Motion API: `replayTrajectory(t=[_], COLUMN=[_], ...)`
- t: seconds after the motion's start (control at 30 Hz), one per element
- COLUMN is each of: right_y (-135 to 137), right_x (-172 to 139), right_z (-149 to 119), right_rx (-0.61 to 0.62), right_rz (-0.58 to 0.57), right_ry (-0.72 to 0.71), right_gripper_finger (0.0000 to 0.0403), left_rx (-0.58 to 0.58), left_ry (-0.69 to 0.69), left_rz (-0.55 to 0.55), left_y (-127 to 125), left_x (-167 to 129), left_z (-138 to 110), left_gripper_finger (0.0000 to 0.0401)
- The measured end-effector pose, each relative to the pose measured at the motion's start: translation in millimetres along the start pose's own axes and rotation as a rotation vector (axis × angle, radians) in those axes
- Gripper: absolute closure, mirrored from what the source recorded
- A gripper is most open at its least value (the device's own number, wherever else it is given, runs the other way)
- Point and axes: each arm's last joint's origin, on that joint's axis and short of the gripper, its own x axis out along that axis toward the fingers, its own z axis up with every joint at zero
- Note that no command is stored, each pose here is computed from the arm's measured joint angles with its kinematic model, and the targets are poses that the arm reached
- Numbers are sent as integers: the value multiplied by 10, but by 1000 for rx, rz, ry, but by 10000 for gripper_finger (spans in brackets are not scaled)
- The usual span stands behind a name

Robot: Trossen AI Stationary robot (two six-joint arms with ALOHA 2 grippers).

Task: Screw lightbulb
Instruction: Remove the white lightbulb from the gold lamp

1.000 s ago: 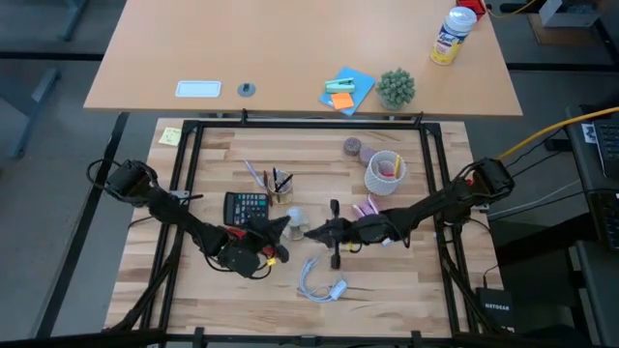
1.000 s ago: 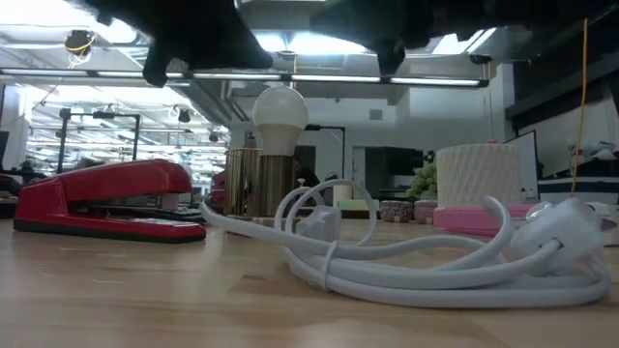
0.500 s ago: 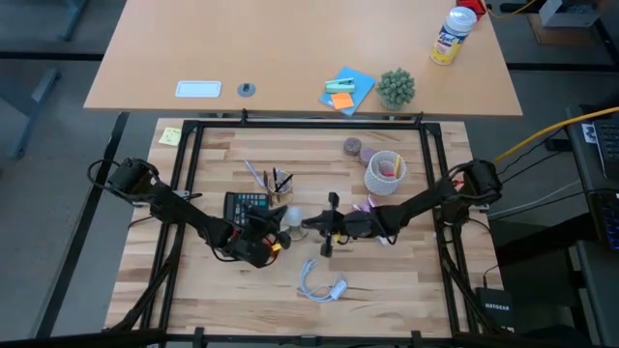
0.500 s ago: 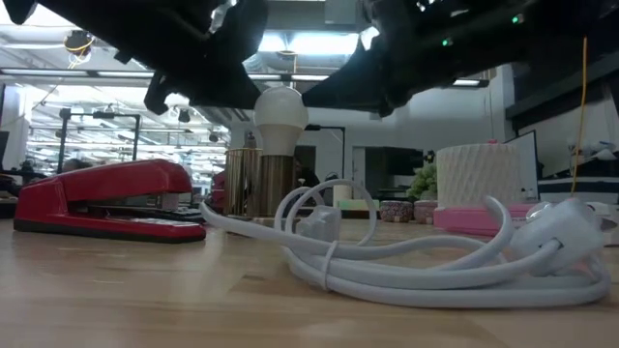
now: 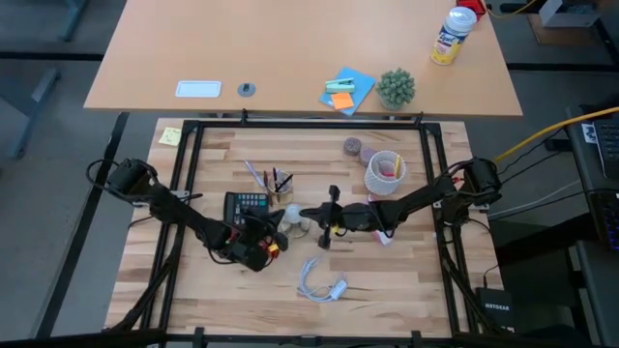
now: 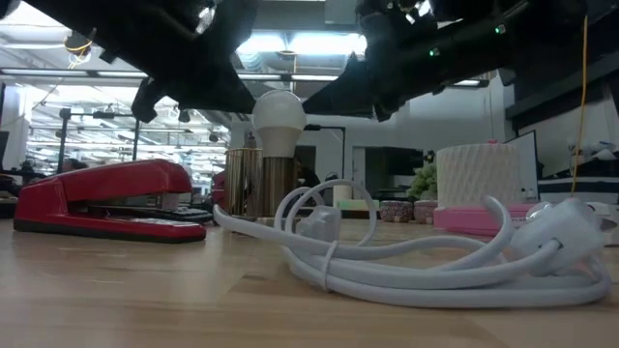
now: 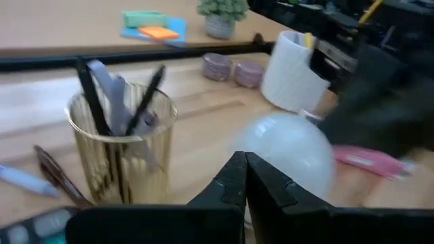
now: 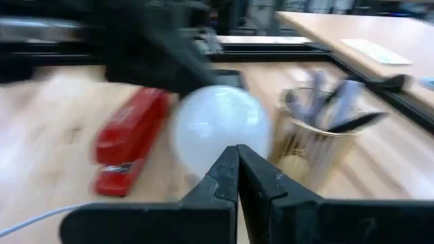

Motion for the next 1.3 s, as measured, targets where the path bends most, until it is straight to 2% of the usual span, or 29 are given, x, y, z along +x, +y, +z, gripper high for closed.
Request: replayTrajectory(t=[0.1, 0.17, 0.43, 0.63, 0.8, 1.07, 1.3], right_y=[-29, -38, -60, 48, 244, 425, 312], right_x=[6, 4, 9, -130, -279, -236, -56], right_z=[8, 6, 25, 231, 310, 71, -123], right_rx=[4, 3, -4, -23, -38, -95, -104], right_rz=[-58, -110, -128, -59, 10, 52, -1], right_ry=[-7, -9, -22, -118, -153, -70, -17], right_gripper_finger=[395, 395, 395, 395, 395, 395, 395], left_rx=[-42, -18, -40, -46, -21, 30, 26], left_ry=[57, 82, 66, -55, -134, -125, 16], left_rz=[-65, -81, -111, -86, -11, 78, 37], left_y=[-55, -50, -92, -149, -128, -16, 45], left_x=[-70, -111, -217, -245, -178, 102, 256], left_z=[-23, -68, -83, -11, 42, 106, 97], left_gripper_finger=[401, 401, 401, 401, 401, 401, 401])
